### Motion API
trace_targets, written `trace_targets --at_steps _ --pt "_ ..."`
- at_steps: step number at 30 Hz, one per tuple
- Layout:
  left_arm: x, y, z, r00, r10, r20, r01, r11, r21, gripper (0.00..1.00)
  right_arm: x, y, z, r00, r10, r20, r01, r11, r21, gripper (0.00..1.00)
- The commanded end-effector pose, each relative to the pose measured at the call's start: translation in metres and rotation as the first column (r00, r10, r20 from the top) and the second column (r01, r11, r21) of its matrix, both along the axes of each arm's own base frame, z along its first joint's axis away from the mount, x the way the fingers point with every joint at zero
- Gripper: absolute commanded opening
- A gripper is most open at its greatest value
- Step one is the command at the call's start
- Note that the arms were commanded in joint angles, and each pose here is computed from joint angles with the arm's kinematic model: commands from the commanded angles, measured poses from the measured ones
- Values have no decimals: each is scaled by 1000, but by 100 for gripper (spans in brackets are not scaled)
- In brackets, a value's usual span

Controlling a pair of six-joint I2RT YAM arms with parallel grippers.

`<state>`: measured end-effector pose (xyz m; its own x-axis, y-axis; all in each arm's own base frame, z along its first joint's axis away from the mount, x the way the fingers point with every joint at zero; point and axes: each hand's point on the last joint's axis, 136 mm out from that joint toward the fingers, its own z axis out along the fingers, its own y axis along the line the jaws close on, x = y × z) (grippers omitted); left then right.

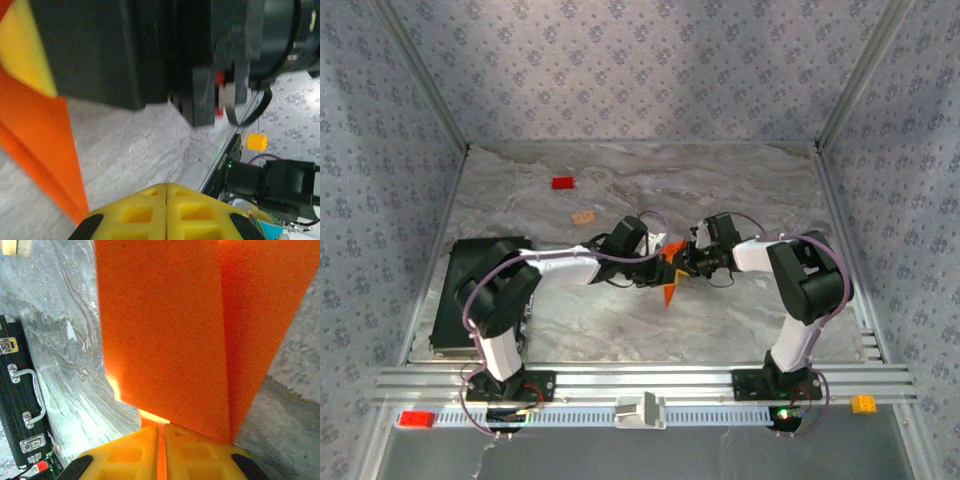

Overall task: Fold a paper plane with a square sheet of paper (pick it up from the middle)
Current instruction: Fold the wing for the fifth time at the center of the table.

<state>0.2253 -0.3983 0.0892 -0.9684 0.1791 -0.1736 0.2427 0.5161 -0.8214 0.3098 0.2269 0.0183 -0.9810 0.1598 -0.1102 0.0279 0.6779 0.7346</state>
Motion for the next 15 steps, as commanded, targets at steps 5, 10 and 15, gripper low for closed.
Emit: trace_targets --at_steps 5,10,15 --pt "17 -15 -12 1000 10 -1 -10 1000 1 7 -26 -25 -53 991 -44 -125 21 983 -184 13" --pt "23 -19 -22 1000 19 -5 -19 1000 19 7 -27 -25 -53 991 -44 -126 20 983 -185 13" --pt "23 -17 -41 1000 23 -22 -21 998 57 6 -26 -25 -53 991 -45 -126 21 983 -183 13"
